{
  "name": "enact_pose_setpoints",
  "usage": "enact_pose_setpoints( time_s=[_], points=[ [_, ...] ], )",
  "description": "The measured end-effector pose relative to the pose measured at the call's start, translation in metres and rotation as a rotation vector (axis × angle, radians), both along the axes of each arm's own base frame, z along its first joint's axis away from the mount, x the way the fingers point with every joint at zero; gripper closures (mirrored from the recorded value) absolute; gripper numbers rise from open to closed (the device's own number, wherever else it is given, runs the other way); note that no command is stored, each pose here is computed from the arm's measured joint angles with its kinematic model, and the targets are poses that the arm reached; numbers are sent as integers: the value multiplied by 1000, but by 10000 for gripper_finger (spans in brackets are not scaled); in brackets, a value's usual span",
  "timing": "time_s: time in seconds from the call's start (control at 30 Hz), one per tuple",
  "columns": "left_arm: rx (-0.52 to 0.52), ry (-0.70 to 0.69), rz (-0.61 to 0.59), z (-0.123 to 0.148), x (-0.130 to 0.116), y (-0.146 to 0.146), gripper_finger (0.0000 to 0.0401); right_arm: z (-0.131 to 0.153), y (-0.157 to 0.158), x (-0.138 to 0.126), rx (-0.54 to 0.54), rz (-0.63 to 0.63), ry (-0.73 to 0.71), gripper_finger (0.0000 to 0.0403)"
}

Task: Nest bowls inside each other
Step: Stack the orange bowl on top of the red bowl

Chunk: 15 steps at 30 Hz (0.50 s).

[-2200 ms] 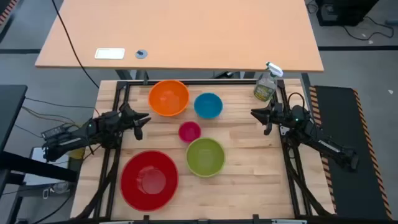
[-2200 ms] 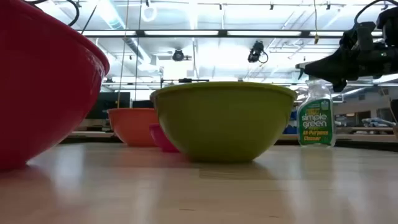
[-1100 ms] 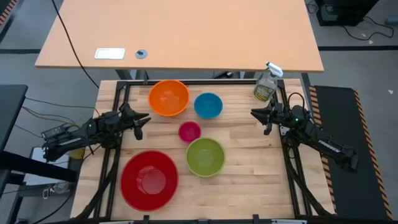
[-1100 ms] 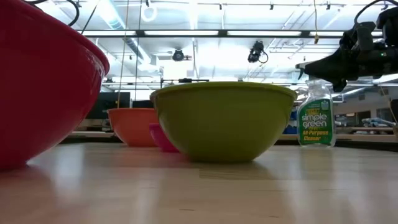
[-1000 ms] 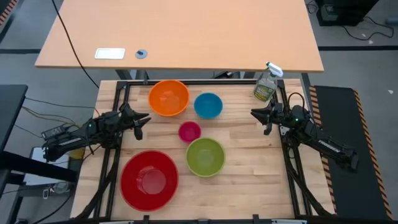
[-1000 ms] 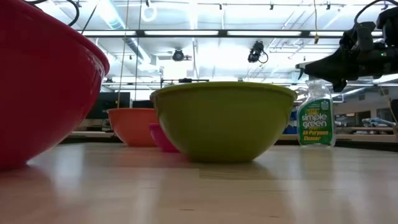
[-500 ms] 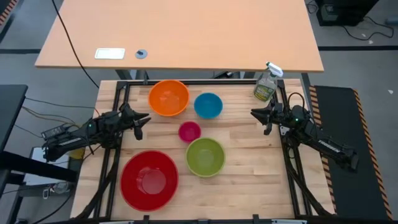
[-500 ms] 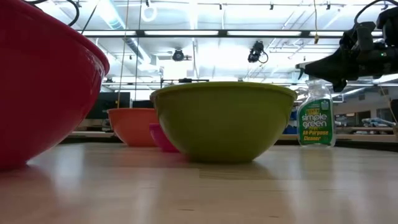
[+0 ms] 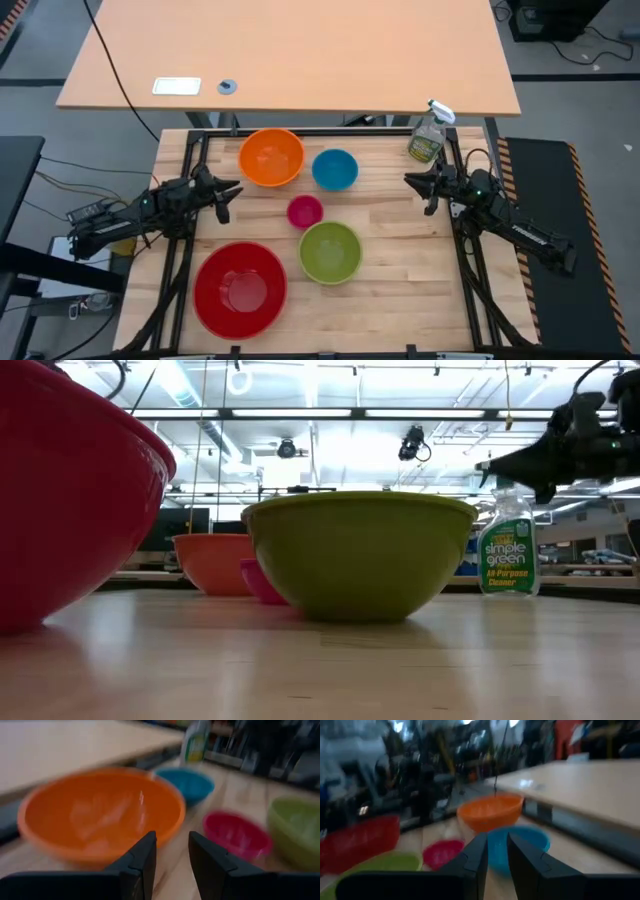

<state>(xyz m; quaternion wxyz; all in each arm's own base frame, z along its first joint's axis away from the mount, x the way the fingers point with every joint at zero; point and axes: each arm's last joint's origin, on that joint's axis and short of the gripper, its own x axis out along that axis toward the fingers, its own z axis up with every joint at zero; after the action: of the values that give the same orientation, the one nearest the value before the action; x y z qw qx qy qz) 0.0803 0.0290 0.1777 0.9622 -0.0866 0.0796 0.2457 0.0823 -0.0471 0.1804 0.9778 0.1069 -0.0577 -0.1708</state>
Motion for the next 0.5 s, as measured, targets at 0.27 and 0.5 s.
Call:
enact_pose_setpoints(
  time_s=[0.27,0.5],
  points=[
    [-135,-462,7,34,1,0,284,35,-2,-12,414,-119,-654,321],
    [-239,-681,-22,48,-3,-1,284,35,-7,-13,548,-211,-773,321]
  ],
)
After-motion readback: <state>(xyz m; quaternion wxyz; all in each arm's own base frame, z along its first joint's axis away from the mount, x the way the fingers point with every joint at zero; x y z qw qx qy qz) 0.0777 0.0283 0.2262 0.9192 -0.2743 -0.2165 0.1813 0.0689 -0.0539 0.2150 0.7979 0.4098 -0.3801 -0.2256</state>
